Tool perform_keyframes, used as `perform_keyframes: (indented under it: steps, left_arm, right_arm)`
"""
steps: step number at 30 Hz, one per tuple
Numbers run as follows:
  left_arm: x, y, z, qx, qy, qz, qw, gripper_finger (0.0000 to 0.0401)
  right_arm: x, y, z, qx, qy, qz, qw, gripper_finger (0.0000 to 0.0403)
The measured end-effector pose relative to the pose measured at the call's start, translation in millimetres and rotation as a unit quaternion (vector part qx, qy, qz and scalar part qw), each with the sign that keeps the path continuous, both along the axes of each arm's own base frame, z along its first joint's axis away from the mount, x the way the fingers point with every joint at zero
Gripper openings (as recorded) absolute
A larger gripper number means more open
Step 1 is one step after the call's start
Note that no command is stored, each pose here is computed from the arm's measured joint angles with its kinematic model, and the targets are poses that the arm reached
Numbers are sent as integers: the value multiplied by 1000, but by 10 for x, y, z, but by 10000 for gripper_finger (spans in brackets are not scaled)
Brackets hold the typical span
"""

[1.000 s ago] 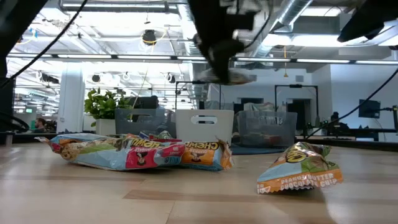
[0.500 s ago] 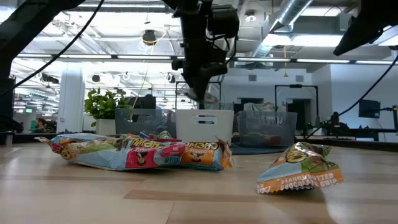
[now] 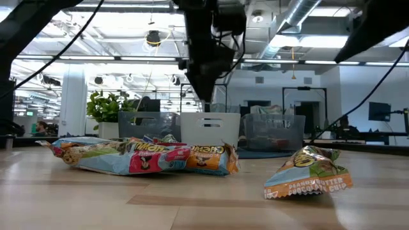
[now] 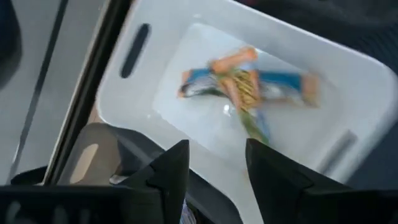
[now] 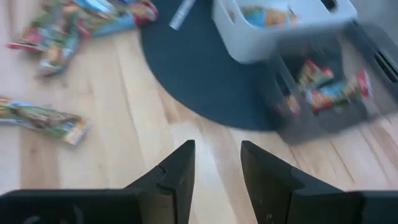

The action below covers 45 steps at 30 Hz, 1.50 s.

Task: Pick and place Granola Bars by type
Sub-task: Put the orange granola bar into the white bin

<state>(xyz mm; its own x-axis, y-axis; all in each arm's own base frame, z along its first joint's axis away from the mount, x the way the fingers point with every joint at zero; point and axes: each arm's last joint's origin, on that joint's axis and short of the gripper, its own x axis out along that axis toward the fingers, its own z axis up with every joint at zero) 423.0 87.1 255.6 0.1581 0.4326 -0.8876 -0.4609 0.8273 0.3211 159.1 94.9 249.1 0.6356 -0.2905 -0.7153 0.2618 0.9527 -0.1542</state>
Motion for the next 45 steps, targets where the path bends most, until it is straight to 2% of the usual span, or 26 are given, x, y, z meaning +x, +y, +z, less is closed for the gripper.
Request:
perform_keyframes:
  steps: [8,13,18,22,27,32,36,41,45]
  left_arm:
    - [-114,-473,485,20,-23,-102,994,148]
    - [-343,-718,819,46,-33,-139,989,142]
    - [-644,-828,1053,61,-9,-140,988,142]
    - [-860,-890,1171,74,10,-113,991,142]
    - [-1069,-996,1297,84,18,-108,990,142]
    - [-1195,-1106,1417,93,-9,-111,989,142]
    - [-1230,-1180,1442,93,-21,-114,989,142]
    - [-1248,-1263,1368,97,-13,-117,988,142]
    - [-1248,-1337,1270,97,3,-127,987,142]
  right_arm:
    - [192,56,128,-7,-69,74,995,123]
    - [433,98,154,39,-85,192,977,123]
    - [753,120,11,56,-86,269,958,123]
    - [1001,91,-166,108,-82,312,940,125]
    - [1163,112,-504,163,-19,382,909,141]
    - [1278,246,-750,185,25,407,894,172]
    - [1392,396,-838,176,38,421,889,203]
    - [1538,522,-958,134,56,419,896,231]
    - [1598,546,-1081,129,94,409,898,234]
